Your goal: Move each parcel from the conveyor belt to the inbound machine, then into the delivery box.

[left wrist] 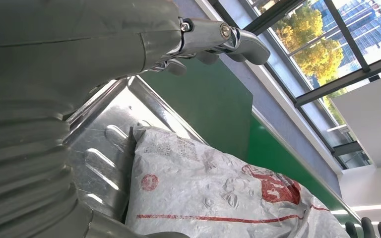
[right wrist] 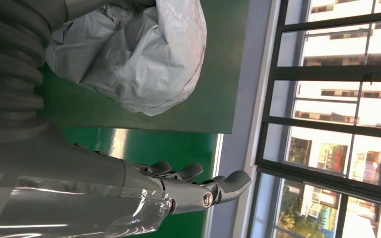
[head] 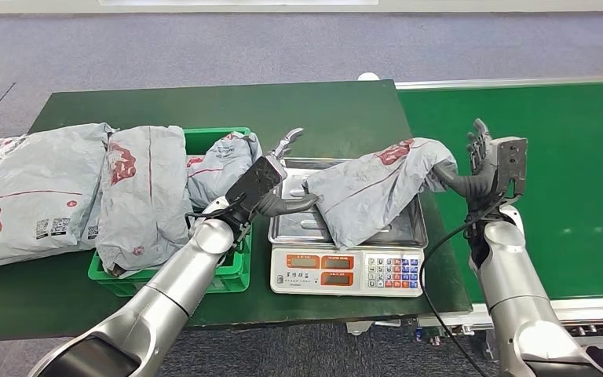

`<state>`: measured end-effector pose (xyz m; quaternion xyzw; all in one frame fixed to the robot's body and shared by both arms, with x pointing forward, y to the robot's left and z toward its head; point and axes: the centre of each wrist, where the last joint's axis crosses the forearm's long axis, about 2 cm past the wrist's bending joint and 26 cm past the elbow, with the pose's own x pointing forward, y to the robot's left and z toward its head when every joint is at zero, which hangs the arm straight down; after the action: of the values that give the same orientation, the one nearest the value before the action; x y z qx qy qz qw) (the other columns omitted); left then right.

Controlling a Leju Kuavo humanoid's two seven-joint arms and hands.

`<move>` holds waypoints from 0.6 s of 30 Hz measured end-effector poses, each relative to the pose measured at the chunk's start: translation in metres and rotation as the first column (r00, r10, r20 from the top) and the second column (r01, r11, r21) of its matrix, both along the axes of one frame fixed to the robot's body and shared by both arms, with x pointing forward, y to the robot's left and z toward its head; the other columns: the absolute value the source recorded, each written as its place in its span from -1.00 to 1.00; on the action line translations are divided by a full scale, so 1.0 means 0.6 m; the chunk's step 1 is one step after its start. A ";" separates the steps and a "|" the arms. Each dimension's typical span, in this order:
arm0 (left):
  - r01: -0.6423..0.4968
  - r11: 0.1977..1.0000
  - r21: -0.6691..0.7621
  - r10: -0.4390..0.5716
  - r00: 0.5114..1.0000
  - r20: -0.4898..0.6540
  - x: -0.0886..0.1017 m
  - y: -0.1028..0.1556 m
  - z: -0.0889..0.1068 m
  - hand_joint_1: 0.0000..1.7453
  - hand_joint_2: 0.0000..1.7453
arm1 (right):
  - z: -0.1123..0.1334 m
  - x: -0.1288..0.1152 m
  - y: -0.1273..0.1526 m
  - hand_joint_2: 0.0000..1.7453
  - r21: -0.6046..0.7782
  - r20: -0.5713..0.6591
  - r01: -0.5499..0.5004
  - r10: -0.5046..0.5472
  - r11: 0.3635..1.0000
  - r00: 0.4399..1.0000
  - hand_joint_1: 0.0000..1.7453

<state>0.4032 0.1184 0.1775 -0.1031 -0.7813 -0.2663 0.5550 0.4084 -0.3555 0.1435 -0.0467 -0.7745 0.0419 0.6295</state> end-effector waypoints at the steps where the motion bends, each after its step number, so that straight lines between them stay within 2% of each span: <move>1: 0.000 1.000 0.000 0.000 1.000 0.000 0.000 0.000 0.000 -1.00 1.00 | 0.000 0.000 0.000 1.00 0.000 -0.002 0.000 0.000 1.000 1.000 -1.00; 18: 0.000 1.000 0.003 0.000 1.000 -0.001 0.000 0.001 -0.001 -1.00 1.00 | -0.004 0.001 -0.001 1.00 0.001 -0.013 0.003 -0.003 1.000 1.000 -1.00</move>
<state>0.4032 0.1189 0.1769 -0.1023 -0.7807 -0.2674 0.5555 0.4088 -0.3563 0.1413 -0.0472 -0.7702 0.0407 0.6348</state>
